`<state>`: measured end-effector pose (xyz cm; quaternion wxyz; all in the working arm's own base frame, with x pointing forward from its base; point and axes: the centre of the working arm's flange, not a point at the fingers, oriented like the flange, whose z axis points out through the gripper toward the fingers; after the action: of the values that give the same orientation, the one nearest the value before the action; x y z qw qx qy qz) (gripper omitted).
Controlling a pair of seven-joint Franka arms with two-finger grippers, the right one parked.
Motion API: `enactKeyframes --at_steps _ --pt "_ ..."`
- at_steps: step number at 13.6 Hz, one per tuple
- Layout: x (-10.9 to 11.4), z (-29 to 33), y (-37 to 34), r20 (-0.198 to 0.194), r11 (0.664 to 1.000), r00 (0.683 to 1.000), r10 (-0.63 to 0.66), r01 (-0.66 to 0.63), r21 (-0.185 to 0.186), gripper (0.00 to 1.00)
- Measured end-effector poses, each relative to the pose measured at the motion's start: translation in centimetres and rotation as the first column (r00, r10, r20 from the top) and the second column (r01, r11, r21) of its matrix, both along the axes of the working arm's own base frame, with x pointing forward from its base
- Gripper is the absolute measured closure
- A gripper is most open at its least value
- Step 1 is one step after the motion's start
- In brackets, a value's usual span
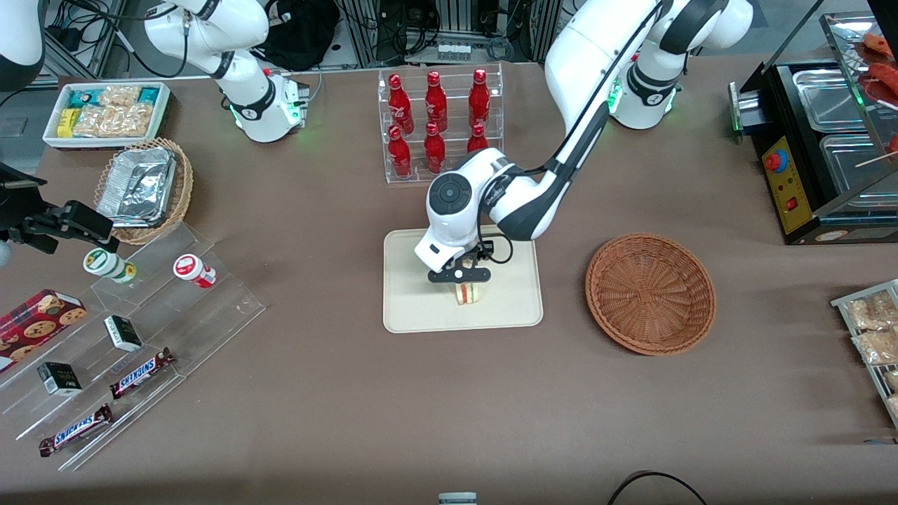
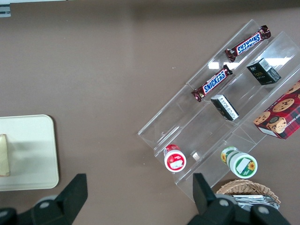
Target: Place sandwich from basket to tray
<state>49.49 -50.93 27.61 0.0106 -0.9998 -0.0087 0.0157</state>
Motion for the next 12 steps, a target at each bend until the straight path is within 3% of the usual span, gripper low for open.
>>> enactKeyframes --at_steps 2,3,9,12 --pt "0.6 4.7 1.3 0.006 0.999 1.0 0.028 -0.028 0.014 0.04" --pt "1.0 7.5 2.7 0.003 0.998 0.999 0.049 -0.049 0.029 0.0" --pt "4.1 23.0 16.4 0.012 0.972 0.974 0.224 -0.225 0.066 0.0" --pt "4.9 26.5 24.5 -0.019 0.975 0.979 0.203 -0.201 0.09 0.0"
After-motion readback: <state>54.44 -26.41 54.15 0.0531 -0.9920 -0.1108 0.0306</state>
